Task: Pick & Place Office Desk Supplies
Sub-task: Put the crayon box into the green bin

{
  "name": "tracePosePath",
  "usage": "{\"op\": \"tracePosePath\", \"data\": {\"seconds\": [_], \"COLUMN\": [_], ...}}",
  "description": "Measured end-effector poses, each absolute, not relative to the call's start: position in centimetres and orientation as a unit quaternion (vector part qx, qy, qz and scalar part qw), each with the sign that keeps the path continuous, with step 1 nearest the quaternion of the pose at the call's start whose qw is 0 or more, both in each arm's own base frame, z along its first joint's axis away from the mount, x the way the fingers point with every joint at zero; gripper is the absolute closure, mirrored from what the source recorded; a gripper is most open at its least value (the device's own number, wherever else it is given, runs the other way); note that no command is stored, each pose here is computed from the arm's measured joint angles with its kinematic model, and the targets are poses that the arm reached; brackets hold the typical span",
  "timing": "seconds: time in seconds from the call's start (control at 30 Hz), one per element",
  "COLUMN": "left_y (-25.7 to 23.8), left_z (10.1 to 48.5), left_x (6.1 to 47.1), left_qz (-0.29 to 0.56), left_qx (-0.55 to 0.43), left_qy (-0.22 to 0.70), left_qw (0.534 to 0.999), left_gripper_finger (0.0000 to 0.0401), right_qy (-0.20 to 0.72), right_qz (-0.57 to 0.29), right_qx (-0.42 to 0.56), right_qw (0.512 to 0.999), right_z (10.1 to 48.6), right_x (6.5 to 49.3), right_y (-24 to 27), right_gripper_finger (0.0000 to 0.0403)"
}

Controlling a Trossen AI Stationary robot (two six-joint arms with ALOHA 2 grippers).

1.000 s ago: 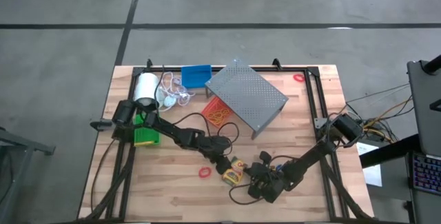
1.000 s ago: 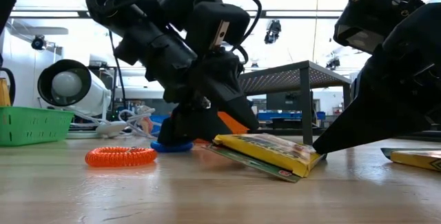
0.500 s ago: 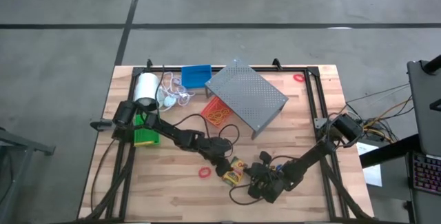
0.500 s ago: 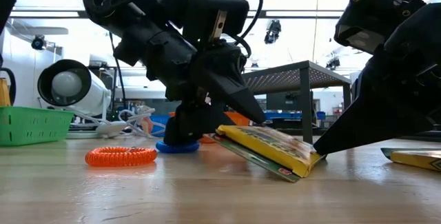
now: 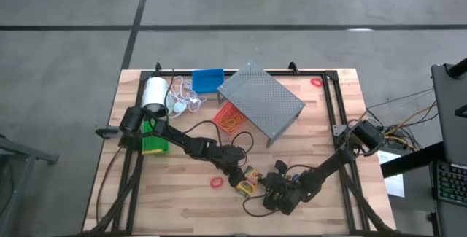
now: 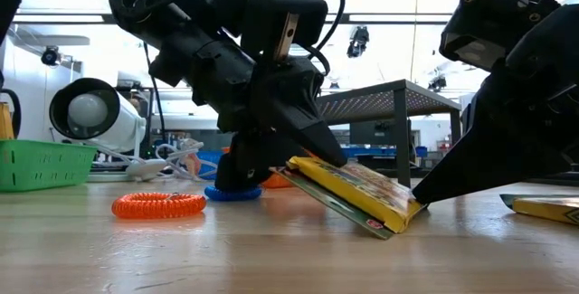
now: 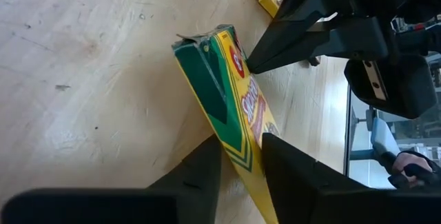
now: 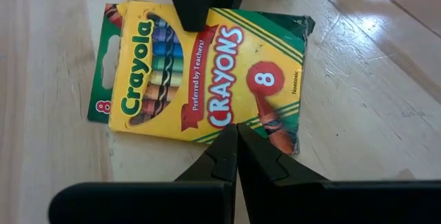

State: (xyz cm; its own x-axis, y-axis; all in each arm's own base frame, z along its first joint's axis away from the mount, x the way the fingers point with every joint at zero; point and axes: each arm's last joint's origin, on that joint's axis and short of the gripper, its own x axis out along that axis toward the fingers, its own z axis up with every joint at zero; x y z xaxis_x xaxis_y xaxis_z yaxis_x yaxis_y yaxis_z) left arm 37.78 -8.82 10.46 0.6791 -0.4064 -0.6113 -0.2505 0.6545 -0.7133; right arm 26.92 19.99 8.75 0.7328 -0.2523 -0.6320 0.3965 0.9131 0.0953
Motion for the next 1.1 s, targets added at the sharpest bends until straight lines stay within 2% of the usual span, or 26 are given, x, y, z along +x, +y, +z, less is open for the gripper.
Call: {"op": "tracePosePath", "data": {"seconds": [0.17, 0.4, 0.77, 0.9, 1.1], "left_y": [-8.8, -8.8, -8.8, -8.8, -8.8], "left_z": [10.5, 10.5, 10.5, 10.4, 10.4], "left_x": [37.8, 37.8, 37.8, 37.7, 37.7], "left_qz": [-0.047, -0.047, -0.048, -0.047, -0.047], "left_qx": [-0.414, -0.416, -0.415, -0.412, -0.412], "left_qy": [0.398, 0.398, 0.399, 0.404, 0.405], "left_qw": [0.817, 0.816, 0.816, 0.815, 0.815], "left_gripper_finger": [0.0328, 0.0348, 0.0351, 0.0352, 0.0352], "right_qy": [0.321, 0.321, 0.319, 0.297, 0.272], "right_qz": [-0.175, -0.175, -0.167, -0.163, -0.149], "right_qx": [0.112, 0.113, 0.093, 0.065, 0.074], "right_qw": [0.924, 0.924, 0.928, 0.939, 0.948], "right_z": [8.7, 8.7, 9.1, 10.5, 13.1], "right_x": [26.9, 26.9, 26.8, 26.4, 26.1], "right_y": [20.0, 20.0, 20.1, 20.5, 20.6], "right_gripper_finger": [0.0395, 0.0395, 0.0394, 0.0394, 0.0394]}}
